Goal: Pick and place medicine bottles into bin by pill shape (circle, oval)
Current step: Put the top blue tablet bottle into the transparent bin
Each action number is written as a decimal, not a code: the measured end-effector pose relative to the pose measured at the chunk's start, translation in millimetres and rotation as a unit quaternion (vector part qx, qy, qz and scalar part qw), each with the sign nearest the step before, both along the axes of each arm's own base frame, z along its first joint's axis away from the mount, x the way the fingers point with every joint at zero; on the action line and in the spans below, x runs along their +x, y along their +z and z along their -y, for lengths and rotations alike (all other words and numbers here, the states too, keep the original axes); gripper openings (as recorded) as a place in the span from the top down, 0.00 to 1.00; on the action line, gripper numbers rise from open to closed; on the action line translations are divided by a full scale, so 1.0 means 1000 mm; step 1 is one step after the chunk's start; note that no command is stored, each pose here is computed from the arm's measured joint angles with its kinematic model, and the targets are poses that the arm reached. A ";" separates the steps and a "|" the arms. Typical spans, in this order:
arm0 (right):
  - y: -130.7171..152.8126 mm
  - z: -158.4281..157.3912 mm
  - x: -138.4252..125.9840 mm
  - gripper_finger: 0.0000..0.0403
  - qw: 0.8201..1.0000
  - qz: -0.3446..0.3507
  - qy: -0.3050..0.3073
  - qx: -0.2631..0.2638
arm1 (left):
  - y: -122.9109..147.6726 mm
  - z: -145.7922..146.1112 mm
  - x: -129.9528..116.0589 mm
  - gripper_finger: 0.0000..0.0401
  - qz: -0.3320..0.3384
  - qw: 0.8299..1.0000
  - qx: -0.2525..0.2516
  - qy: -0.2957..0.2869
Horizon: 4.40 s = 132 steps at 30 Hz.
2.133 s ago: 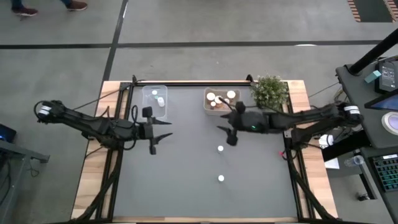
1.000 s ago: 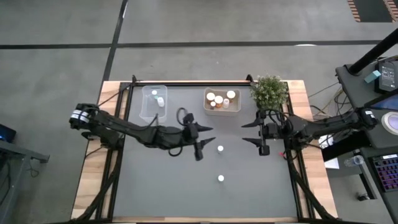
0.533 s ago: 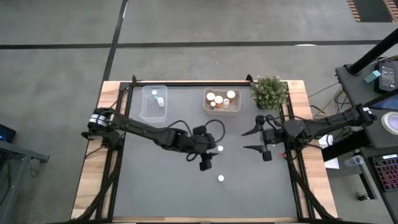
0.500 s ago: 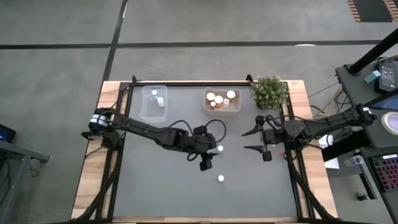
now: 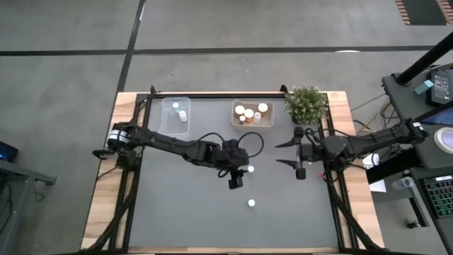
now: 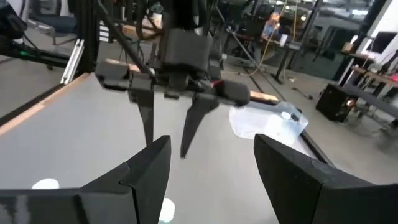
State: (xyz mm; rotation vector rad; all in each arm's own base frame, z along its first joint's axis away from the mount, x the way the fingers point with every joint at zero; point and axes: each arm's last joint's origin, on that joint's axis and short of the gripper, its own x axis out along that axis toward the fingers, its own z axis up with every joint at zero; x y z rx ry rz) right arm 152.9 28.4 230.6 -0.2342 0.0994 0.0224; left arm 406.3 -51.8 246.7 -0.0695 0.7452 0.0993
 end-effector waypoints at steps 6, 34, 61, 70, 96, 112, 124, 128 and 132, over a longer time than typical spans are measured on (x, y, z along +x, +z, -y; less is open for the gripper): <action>0.006 0.000 0.001 0.44 1.000 0.002 0.001 -0.008 | -0.002 0.002 0.012 0.56 0.048 0.999 0.013 -0.016; 0.004 0.000 0.001 0.44 1.000 -0.009 0.003 -0.014 | -0.049 -0.009 0.026 0.41 0.020 0.999 0.043 -0.026; 0.003 0.000 0.001 0.44 1.000 -0.012 0.001 -0.015 | -0.079 -0.011 0.030 0.54 0.033 0.997 0.054 -0.034; 0.003 0.000 0.001 0.44 1.000 -0.013 0.001 -0.016 | -0.079 -0.011 0.030 0.74 0.031 0.997 0.055 -0.034; 0.003 0.000 0.001 0.44 1.000 -0.014 0.000 -0.011 | 0.006 -0.030 -0.047 0.75 -0.001 0.990 0.138 0.010; 0.003 0.000 0.001 0.44 1.000 -0.011 0.000 -0.012 | 0.007 -0.104 -0.182 0.75 0.050 0.946 0.122 0.297; 0.003 0.000 0.001 0.44 1.000 -0.011 -0.001 -0.014 | -0.015 -0.140 -0.233 0.75 0.063 0.875 0.106 0.468; 0.003 0.000 0.001 0.44 1.000 -0.011 -0.007 -0.015 | -0.023 -0.144 -0.237 0.75 0.053 0.866 0.100 0.486; 0.002 0.001 0.000 0.44 1.000 -0.016 -0.012 -0.017 | -0.031 -0.147 -0.240 0.75 0.037 0.863 0.102 0.494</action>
